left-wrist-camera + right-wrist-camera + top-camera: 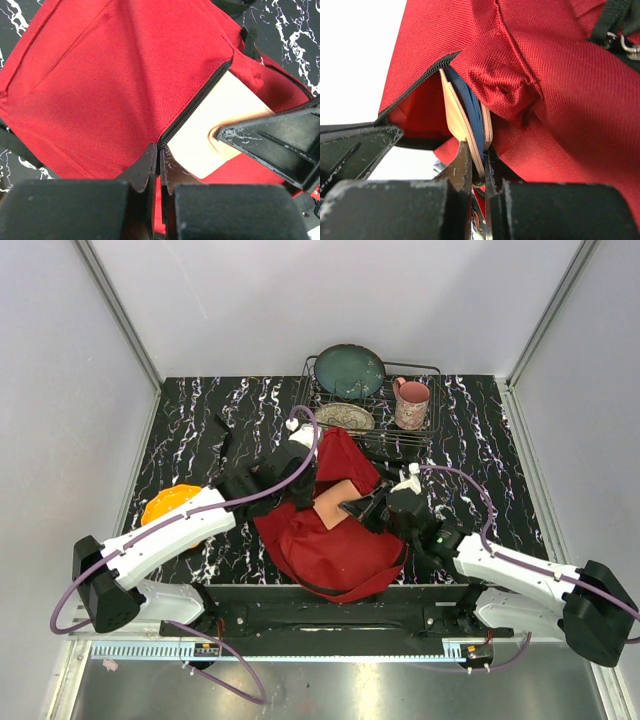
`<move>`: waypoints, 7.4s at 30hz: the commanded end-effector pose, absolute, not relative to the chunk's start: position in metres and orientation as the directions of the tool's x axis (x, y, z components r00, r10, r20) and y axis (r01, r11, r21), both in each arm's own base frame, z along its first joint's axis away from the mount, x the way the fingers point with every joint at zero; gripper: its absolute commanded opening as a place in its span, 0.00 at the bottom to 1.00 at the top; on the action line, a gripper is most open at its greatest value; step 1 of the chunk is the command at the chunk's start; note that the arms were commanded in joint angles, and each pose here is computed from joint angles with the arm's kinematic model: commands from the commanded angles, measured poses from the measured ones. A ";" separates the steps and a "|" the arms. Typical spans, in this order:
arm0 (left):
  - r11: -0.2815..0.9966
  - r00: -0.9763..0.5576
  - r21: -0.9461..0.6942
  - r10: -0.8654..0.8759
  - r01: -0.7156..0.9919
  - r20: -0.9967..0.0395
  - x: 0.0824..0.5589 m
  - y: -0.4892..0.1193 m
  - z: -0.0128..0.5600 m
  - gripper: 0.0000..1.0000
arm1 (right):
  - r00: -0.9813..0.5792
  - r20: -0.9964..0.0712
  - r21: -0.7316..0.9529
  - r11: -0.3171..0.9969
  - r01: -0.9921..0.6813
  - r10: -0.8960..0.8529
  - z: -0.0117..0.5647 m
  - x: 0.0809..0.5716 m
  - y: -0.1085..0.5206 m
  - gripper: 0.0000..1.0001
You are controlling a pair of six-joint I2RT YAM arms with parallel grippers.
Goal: Pack the student bag
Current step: Place the personal item in the student bag, then zip the student bag at the center of the board.
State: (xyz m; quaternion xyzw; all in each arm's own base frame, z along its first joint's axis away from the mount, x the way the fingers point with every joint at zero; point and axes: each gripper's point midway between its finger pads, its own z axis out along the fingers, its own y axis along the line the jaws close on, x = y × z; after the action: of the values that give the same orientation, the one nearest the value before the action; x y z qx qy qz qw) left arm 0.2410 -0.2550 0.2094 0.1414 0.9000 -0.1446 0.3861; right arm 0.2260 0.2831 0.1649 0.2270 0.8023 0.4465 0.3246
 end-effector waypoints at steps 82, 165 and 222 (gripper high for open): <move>0.868 -0.657 -0.342 -0.023 0.361 -0.754 0.232 -0.279 0.247 0.16 | -0.649 -0.419 0.851 0.523 -0.037 0.635 0.174 0.284 0.318 0.55; 0.748 -0.684 -0.661 -0.513 -0.059 -0.519 0.196 -0.201 0.109 0.70 | -0.765 -0.643 0.553 0.669 -0.496 -0.035 0.173 0.227 0.374 0.47; 0.549 -0.617 -0.833 -0.679 -0.066 -0.398 0.222 -0.227 0.118 0.72 | -0.727 -0.674 0.566 0.724 -0.394 0.132 0.186 0.226 0.347 0.00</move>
State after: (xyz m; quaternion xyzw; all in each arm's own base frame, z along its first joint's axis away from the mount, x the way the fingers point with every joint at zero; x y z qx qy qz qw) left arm 0.2078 -0.2168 0.0980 -0.2071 0.8376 -0.3620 0.3528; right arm 0.2227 0.3450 0.1589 -0.0874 0.8766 0.3384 0.3309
